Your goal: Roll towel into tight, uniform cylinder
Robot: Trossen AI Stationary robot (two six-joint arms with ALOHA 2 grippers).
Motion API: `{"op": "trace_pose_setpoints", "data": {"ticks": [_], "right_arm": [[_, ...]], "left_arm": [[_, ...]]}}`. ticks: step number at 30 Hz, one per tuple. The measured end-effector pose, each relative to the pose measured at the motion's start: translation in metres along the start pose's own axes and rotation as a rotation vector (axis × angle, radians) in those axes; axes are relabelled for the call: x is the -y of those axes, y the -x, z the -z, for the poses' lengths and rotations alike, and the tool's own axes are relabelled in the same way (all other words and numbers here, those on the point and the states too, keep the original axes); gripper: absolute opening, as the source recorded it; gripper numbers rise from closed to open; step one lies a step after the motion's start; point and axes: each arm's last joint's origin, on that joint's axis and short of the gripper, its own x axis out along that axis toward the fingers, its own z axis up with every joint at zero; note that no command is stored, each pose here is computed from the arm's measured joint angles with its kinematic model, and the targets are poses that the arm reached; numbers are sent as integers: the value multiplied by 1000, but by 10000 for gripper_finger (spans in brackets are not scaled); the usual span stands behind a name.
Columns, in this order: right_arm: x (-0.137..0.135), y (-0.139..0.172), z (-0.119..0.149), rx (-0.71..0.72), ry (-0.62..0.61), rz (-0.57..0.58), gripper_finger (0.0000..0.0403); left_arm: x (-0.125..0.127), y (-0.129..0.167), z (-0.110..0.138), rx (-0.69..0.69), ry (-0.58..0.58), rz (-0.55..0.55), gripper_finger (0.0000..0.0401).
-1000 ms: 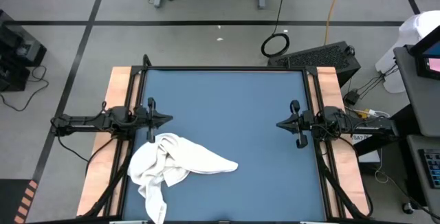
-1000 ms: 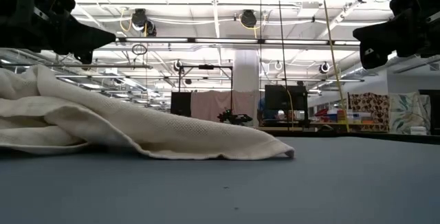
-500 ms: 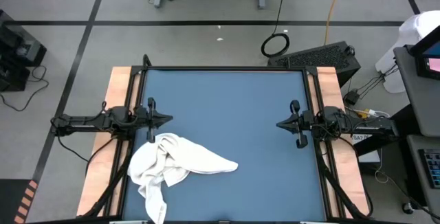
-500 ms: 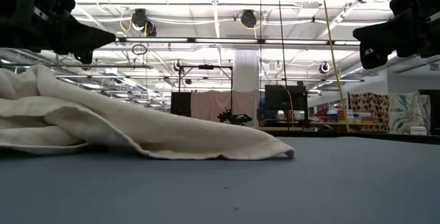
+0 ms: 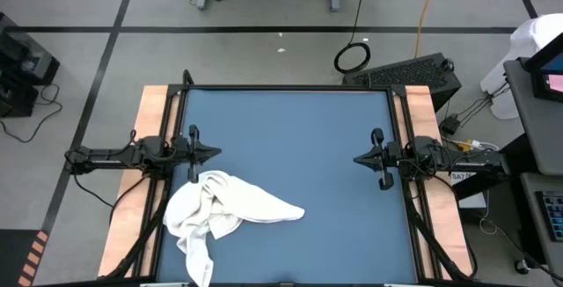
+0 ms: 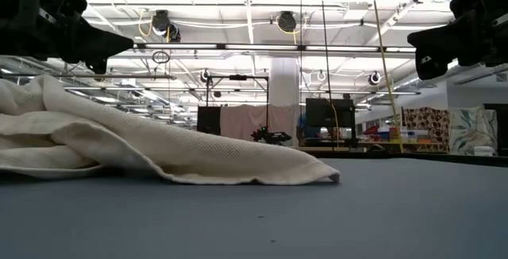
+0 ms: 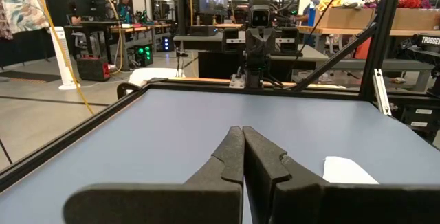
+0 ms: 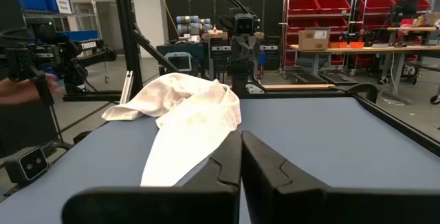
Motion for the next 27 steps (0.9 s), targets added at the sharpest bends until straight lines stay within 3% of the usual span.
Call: {"op": "trace_pose_setpoints", "data": {"ticks": [22,27], "right_arm": [[0,0,0,0,11,1,0],[0,0,0,1,11,1,0]], "left_arm": [[0,0,-2,23,8,0,2],[0,3,-19,101,24,-1,2]]}}
